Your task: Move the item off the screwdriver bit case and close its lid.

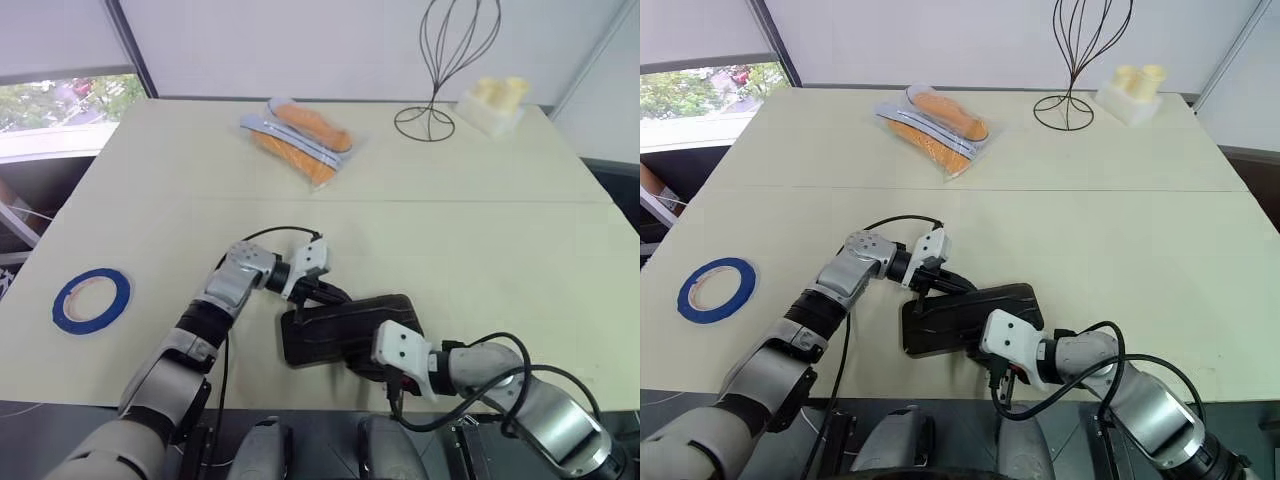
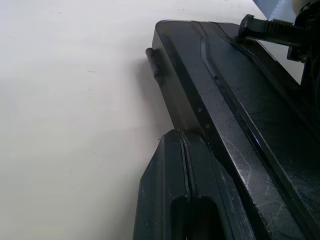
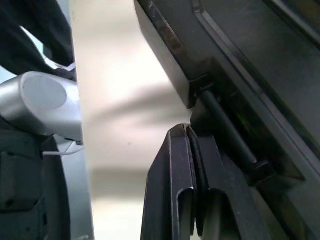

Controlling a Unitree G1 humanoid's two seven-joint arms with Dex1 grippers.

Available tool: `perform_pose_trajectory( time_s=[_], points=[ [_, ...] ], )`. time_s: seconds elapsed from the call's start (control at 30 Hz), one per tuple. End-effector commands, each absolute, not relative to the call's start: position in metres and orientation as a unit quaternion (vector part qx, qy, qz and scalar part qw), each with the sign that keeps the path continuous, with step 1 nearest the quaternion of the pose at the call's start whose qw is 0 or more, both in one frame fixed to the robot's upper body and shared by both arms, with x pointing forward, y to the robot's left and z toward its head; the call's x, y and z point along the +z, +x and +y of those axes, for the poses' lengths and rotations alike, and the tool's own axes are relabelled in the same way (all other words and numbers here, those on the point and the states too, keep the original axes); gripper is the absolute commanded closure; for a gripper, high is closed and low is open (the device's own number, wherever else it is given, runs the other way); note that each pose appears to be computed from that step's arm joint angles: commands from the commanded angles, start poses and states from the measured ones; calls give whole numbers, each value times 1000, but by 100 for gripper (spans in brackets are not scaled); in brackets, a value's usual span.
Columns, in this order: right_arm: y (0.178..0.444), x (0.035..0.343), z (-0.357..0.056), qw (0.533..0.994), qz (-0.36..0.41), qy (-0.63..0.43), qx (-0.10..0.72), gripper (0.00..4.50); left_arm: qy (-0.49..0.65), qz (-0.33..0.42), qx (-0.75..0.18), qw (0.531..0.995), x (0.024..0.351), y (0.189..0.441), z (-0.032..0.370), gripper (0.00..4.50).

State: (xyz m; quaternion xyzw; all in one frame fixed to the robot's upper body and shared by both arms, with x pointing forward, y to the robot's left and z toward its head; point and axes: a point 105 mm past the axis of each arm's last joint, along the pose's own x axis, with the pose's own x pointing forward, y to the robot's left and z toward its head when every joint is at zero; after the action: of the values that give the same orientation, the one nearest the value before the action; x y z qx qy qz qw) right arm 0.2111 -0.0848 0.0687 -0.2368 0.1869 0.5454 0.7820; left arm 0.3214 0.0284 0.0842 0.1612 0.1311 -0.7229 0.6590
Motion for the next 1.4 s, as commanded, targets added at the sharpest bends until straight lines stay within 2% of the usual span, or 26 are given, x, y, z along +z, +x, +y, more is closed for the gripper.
perform_pose_trajectory(
  time_s=[0.03, 0.23, 0.37, 0.53, 0.73, 0.9, 0.97, 1.13, 1.4],
  points=[
    [240, 82, -93, 816, 142, -277, 488, 444, 155, 171, -738, 634, 57, 304, 28, 450],
    [245, 86, -92, 817, 133, -277, 488, 444, 157, 174, -738, 633, 52, 301, 30, 450],
    [247, 94, -93, 820, 126, -274, 487, 444, 153, 160, -722, 655, 59, 312, 31, 450],
    [261, 99, -94, 829, 118, -273, 474, 444, 141, 122, -679, 710, 85, 339, 38, 450],
    [277, 95, -91, 828, 113, -278, 474, 444, 120, 71, -596, 791, 122, 371, 69, 450],
    [269, 103, -93, 809, 116, -283, 503, 444, 97, 31, -487, 868, 149, 399, 110, 450],
    [265, 109, -98, 800, 118, -286, 514, 444, 88, 14, -458, 885, 160, 403, 121, 450],
    [262, 139, -115, 790, 108, -295, 527, 444, 75, -9, -439, 896, 181, 393, 134, 450],
    [280, 202, -141, 806, 62, -312, 499, 444, 66, -1, -451, 890, 196, 339, 144, 450]
  ],
)
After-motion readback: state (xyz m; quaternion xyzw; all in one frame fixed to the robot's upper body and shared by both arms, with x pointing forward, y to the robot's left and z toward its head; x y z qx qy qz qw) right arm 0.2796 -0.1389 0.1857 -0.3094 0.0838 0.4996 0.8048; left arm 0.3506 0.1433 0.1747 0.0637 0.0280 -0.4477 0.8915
